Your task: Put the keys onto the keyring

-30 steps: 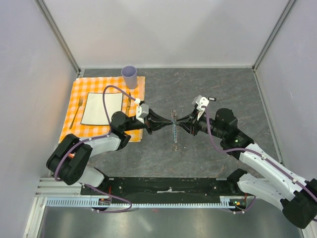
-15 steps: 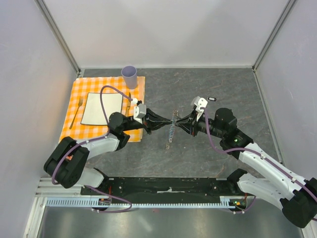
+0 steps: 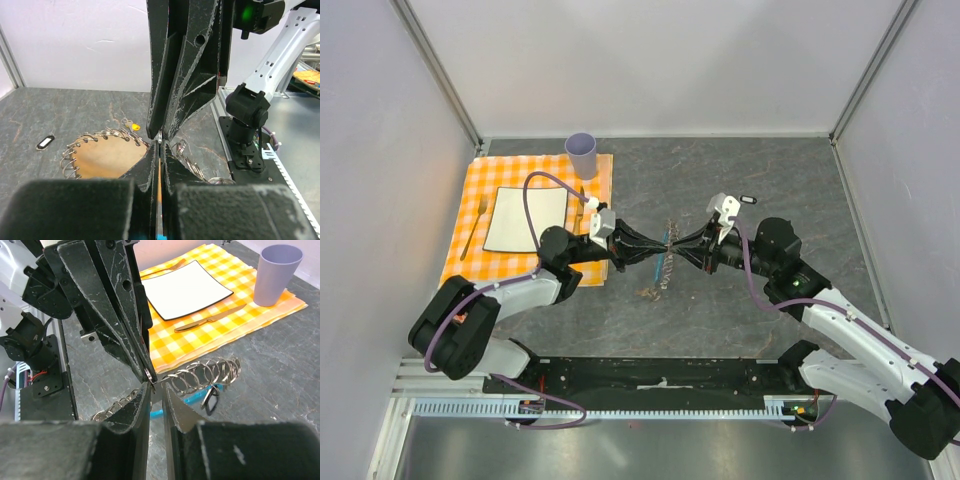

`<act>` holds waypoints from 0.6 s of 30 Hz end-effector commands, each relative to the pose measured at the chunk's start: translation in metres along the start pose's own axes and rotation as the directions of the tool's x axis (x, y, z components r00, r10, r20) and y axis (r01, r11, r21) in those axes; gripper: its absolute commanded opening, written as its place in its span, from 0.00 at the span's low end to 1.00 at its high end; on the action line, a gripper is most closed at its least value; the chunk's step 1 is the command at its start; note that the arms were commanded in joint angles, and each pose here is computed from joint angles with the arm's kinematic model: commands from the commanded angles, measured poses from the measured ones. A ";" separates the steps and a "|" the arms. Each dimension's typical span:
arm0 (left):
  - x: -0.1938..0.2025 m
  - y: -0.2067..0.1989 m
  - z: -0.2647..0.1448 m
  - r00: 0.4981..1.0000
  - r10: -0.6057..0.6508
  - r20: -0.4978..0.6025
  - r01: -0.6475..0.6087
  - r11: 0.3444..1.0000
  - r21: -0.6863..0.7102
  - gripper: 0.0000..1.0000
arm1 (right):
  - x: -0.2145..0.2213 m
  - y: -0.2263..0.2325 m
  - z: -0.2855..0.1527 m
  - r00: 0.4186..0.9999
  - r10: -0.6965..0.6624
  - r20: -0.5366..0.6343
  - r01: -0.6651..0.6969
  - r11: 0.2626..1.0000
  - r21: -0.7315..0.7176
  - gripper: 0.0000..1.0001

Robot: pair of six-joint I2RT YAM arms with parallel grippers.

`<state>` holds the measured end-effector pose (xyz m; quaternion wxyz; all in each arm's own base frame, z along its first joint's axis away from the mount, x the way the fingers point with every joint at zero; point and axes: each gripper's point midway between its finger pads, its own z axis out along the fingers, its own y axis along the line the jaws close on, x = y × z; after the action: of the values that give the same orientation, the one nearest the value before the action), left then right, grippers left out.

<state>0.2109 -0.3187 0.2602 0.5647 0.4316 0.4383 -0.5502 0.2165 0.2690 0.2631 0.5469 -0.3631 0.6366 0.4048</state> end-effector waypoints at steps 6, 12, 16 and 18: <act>-0.044 -0.014 0.007 0.987 0.102 0.121 -0.110 0.992 0.062 0.02 | -0.014 0.010 0.007 0.999 -0.009 0.050 0.013 0.997 -0.076 0.19; -0.047 -0.014 0.005 0.984 0.113 0.141 -0.121 0.992 0.046 0.02 | -0.002 0.010 0.005 1.000 -0.001 0.020 0.002 0.997 -0.072 0.18; -0.049 -0.014 0.004 0.982 0.110 0.151 -0.118 0.992 0.042 0.02 | 0.003 0.009 0.006 1.000 0.008 0.019 -0.007 0.998 -0.067 0.18; -0.051 -0.014 0.004 0.981 0.115 0.157 -0.122 0.992 0.034 0.02 | 0.004 0.007 0.005 1.000 0.007 0.019 -0.006 0.998 -0.055 0.18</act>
<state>0.2087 -0.3185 0.2595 0.5494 0.4211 0.4497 -0.5645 0.2141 0.2753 0.2631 0.5423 -0.3703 0.6248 0.4224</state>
